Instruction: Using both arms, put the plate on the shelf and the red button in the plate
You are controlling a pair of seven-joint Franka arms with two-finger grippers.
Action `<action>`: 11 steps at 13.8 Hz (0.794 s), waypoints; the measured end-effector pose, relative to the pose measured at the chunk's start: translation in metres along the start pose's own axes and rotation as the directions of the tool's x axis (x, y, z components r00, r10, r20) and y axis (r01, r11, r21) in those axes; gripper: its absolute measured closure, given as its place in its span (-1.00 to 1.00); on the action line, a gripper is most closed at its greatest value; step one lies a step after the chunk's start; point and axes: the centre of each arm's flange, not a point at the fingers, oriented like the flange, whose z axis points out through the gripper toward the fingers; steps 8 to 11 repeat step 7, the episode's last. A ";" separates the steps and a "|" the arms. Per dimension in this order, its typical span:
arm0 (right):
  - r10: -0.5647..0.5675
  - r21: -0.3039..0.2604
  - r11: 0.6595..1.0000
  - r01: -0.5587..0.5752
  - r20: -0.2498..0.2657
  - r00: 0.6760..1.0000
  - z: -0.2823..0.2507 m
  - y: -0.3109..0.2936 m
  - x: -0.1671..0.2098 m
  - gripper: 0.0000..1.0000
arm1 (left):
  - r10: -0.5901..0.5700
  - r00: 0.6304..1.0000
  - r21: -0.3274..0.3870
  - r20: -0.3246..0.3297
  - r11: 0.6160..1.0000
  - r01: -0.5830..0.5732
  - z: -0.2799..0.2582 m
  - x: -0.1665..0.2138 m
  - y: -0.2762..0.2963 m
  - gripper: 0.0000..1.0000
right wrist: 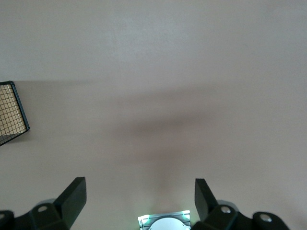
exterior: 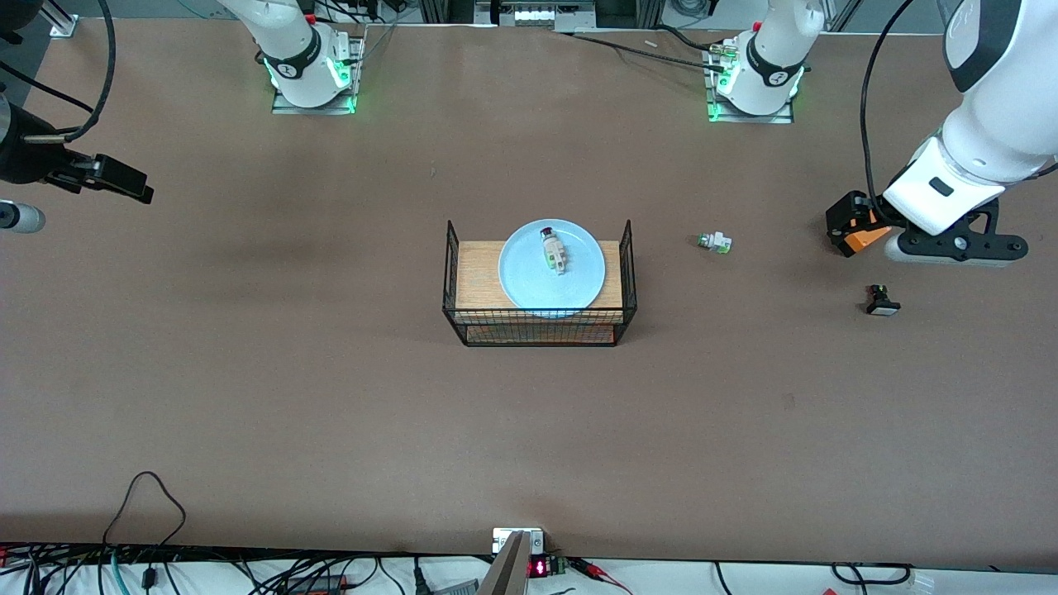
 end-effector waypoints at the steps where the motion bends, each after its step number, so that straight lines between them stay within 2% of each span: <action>1: 0.000 0.000 1.000 0.000 0.000 1.000 0.000 0.000 0.000 -1.00 | 0.007 1.000 0.000 0.004 1.000 -0.007 0.002 0.000 -0.001 -1.00; 11: -0.003 0.000 1.000 0.003 0.000 1.000 0.000 -0.001 0.000 -1.00 | 0.018 1.000 0.000 0.001 1.000 -0.018 0.003 0.000 0.003 -1.00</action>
